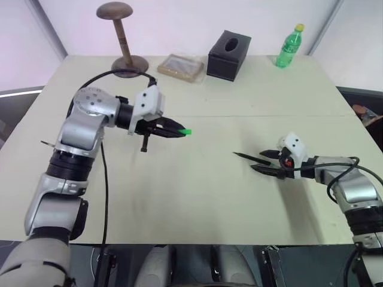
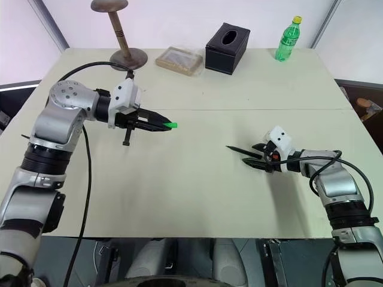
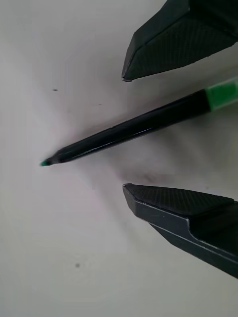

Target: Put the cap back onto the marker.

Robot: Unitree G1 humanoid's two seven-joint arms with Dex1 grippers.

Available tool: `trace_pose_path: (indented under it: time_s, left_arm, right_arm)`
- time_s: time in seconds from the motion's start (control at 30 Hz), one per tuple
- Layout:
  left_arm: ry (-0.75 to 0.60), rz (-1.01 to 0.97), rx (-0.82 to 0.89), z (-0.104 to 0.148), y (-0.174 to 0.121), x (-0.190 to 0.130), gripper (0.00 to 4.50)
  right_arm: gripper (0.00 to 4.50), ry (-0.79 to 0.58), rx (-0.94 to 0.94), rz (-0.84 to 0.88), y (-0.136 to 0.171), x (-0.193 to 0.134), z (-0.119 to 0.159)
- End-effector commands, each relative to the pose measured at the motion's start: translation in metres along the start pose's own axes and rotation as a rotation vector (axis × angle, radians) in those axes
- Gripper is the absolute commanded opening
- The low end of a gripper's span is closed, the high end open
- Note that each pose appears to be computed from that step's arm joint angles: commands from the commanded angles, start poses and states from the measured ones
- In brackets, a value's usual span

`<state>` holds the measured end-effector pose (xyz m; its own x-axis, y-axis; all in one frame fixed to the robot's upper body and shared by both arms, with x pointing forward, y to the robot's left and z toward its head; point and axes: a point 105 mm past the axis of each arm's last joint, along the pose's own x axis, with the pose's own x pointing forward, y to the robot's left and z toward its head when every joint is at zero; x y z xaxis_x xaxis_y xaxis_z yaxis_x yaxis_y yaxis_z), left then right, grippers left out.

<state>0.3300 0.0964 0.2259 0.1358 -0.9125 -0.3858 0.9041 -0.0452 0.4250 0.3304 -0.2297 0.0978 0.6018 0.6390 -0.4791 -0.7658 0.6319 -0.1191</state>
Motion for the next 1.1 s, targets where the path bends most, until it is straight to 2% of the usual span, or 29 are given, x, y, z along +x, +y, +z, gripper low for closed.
trace_pose_path:
  time_s: [0.03,0.3,0.4,0.53,0.57,0.73,0.9,1.1]
  left_arm:
    - [-0.022,0.029,0.043,0.014,0.001,-0.007,0.09]
    - [-0.025,-0.010,0.034,0.016,-0.005,-0.009,0.09]
    - [-0.021,-0.027,0.029,0.015,-0.007,-0.009,0.00]
    - [-0.018,-0.029,0.031,0.013,-0.007,-0.009,0.00]
    - [-0.019,-0.029,0.031,0.014,-0.007,-0.008,0.00]
    - [-0.022,-0.029,0.030,0.014,-0.007,-0.008,0.00]
    - [-0.010,-0.031,0.025,0.003,-0.007,-0.004,0.00]
    - [0.006,-0.020,0.031,-0.019,0.003,0.012,0.00]
  right_arm:
    - [3.36,-0.001,-0.034,0.005,-0.004,-0.002,0.004]
    - [3.36,0.034,-0.026,0.023,-0.003,-0.005,-0.007]
    - [2.50,0.044,-0.023,0.026,-0.002,-0.005,-0.010]
    - [0.43,0.045,-0.020,0.029,-0.001,-0.005,-0.012]
    - [0.06,0.046,-0.020,0.029,0.000,-0.005,-0.012]
    - [0.06,0.047,-0.019,0.028,0.000,-0.006,-0.013]
    - [0.06,0.050,-0.050,-0.002,0.000,-0.008,-0.009]
    - [0.06,0.104,-0.311,-0.066,0.008,-0.024,0.019]
